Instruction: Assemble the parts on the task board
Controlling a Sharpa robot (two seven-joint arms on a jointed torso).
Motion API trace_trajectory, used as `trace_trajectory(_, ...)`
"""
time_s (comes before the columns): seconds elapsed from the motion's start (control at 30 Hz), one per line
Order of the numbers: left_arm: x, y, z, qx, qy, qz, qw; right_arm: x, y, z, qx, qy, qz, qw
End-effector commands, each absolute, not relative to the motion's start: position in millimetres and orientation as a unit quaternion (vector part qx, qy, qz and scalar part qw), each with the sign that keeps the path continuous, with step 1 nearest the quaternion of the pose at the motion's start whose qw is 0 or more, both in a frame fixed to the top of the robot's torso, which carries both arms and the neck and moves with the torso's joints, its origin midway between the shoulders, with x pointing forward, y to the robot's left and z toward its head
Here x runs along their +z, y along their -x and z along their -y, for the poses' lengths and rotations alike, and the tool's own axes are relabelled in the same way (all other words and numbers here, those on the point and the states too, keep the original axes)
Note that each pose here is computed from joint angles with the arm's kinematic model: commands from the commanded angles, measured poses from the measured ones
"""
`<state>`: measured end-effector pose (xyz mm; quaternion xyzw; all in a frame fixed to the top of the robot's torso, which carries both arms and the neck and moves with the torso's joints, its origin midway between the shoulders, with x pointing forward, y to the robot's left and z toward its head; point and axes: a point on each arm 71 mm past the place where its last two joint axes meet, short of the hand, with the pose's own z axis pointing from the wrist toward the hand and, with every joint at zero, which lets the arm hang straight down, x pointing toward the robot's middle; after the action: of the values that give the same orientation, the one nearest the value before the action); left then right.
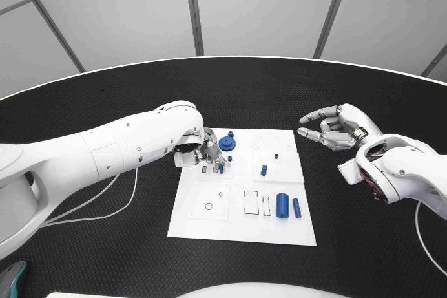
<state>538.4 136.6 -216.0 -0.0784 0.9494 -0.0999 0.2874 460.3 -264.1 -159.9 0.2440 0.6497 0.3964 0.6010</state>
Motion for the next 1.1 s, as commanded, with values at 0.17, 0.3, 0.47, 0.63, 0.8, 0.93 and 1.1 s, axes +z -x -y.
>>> trace_trajectory(0.17,-216.0,-537.2,-135.8,-0.1,0.076,-0.95,0.285,-160.1,-460.5,264.7,0.396,-0.244,-0.65,0.601)
trace_trajectory(0.3,-216.1,-537.3,-135.9,-0.099,0.076,-0.95,0.285,-160.1,-460.5,264.8,0.396,-0.244,-0.65,0.601)
trace_trajectory(0.47,-216.1,-537.5,-136.2,-0.098,0.077,-0.95,0.285,-160.1,-460.5,264.9,0.395,-0.245,-0.65,0.601)
trace_trajectory(0.63,-215.9,-537.6,-135.7,-0.1,0.078,-0.95,0.287,-160.1,-460.5,264.7,0.395,-0.245,-0.65,0.601)
trace_trajectory(0.8,-216.1,-537.7,-135.6,-0.107,0.087,-0.949,0.282,-160.2,-460.7,264.8,0.395,-0.245,-0.65,0.601)
trace_trajectory(0.93,-216.4,-537.3,-135.4,-0.12,0.099,-0.949,0.274,-160.5,-461.1,265.1,0.395,-0.245,-0.651,0.601)
trace_trajectory(1.1,-216.9,-536.5,-137.2,-0.137,0.12,-0.948,0.261,-160.9,-461.9,265.5,0.394,-0.245,-0.651,0.601)
